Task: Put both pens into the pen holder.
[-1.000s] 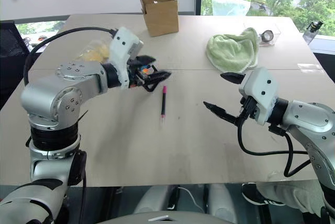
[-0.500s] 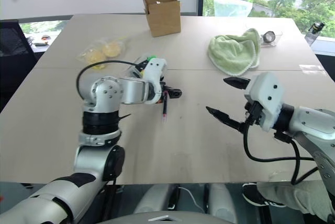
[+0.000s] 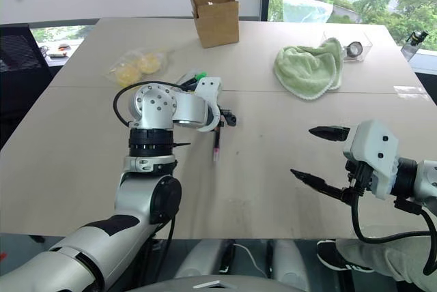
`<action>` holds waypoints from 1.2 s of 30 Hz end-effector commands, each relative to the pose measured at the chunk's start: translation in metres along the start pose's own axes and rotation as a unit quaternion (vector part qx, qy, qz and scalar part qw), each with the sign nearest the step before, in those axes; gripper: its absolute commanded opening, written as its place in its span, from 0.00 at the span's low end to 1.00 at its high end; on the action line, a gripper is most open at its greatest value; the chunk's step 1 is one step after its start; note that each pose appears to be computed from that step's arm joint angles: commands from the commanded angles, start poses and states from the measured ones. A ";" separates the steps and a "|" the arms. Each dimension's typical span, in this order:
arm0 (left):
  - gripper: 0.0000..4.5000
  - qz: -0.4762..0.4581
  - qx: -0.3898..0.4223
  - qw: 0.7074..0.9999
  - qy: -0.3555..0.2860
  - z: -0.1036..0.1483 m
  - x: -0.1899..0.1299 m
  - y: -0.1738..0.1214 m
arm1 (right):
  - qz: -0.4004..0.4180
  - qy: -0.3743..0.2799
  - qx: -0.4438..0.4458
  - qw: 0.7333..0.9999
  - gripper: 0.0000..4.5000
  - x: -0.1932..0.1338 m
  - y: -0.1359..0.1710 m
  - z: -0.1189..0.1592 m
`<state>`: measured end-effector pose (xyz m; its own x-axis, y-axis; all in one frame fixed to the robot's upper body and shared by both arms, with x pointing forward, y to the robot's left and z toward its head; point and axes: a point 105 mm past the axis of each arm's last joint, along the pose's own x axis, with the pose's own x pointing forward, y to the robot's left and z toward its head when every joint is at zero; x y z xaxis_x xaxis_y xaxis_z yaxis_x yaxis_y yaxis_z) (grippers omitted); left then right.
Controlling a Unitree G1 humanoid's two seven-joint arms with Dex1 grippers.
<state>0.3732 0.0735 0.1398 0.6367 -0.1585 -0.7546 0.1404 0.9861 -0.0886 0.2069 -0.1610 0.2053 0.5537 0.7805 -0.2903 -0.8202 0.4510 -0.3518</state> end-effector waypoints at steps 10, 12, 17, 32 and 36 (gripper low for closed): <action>0.57 0.010 -0.020 0.998 0.053 -0.002 0.010 -0.004 | -0.019 -0.016 -0.020 0.999 1.00 0.001 -0.001 0.009; 0.41 0.005 -0.012 0.999 0.052 -0.002 0.010 -0.005 | -0.022 -0.016 -0.020 0.999 1.00 0.001 -0.001 0.009; 0.01 -0.098 0.042 0.993 0.040 -0.005 0.001 -0.022 | -0.029 -0.016 -0.017 0.999 1.00 0.001 0.000 0.008; 0.00 -0.314 0.253 0.864 -0.301 0.039 -0.128 -0.058 | -0.035 -0.038 -0.009 0.999 1.00 0.008 -0.006 0.009; 0.00 -0.245 0.321 0.794 -0.455 0.061 -0.147 -0.056 | -0.033 -0.042 -0.013 0.998 1.00 0.010 -0.009 0.011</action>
<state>0.3230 0.0390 0.2690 0.6333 -0.7695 -0.0822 0.7706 0.6172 0.1588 0.2187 -0.1556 0.2056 0.5968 0.7722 -0.2180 -0.7868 0.5099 -0.3479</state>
